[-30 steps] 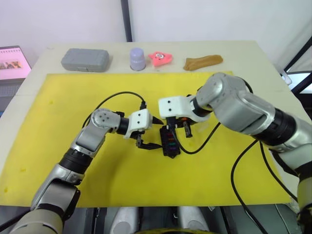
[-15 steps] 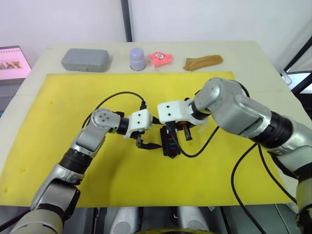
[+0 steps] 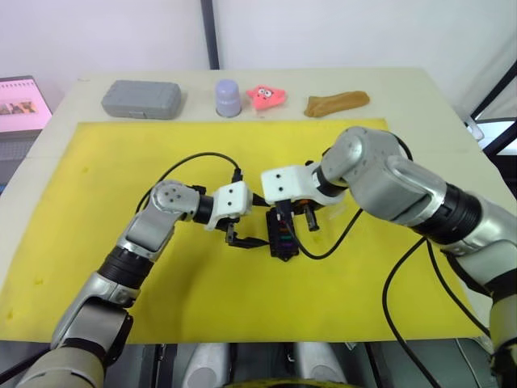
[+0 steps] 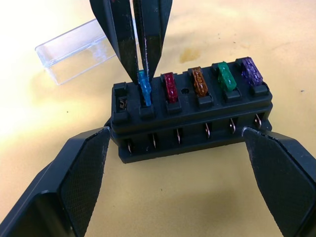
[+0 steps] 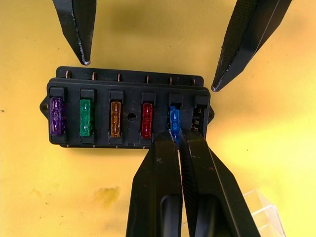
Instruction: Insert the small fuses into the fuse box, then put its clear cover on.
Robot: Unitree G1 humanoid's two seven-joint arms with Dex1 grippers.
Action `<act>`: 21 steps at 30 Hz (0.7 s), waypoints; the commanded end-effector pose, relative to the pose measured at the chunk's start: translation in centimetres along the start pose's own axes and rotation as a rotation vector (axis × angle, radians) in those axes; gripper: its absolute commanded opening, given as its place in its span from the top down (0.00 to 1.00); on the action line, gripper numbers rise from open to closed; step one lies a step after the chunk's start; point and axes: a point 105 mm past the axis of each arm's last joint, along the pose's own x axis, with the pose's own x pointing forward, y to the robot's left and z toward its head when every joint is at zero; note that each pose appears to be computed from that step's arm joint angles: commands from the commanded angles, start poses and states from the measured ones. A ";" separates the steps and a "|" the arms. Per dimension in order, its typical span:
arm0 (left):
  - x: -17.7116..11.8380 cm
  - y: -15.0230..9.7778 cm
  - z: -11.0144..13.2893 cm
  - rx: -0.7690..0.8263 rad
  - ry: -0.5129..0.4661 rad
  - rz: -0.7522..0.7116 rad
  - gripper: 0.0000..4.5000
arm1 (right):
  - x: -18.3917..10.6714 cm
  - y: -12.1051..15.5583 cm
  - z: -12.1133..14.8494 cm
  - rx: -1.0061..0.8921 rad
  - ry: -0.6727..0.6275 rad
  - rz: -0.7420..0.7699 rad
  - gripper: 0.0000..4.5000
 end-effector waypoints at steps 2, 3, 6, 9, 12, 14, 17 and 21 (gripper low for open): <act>-0.1 0.0 0.9 0.036 -0.020 0.006 0.00 | 0.0 -0.2 0.2 -0.013 0.000 -0.012 1.00; -0.1 -0.1 0.9 0.035 -0.019 0.006 0.00 | -0.1 -0.3 0.3 -0.013 -0.002 -0.013 1.00; -0.2 0.0 0.8 0.034 -0.018 0.007 0.00 | -0.6 -0.5 0.6 -0.014 -0.010 -0.021 1.00; -0.2 0.0 0.8 0.034 -0.017 0.007 0.00 | -1.2 -0.7 0.7 -0.011 -0.018 -0.032 1.00; -0.2 0.0 0.8 0.034 -0.018 0.007 0.00 | -1.6 -0.9 0.8 -0.008 -0.020 -0.041 1.00; -0.2 0.1 0.8 0.035 -0.018 0.007 0.00 | -1.8 -1.0 0.8 -0.006 -0.021 -0.043 1.00; -0.2 0.1 0.8 0.036 -0.019 0.007 0.00 | -1.8 -1.0 0.8 -0.004 -0.019 -0.044 1.00; -0.1 0.1 0.9 0.038 -0.020 0.006 0.00 | -1.4 -1.0 0.6 0.001 -0.009 -0.037 1.00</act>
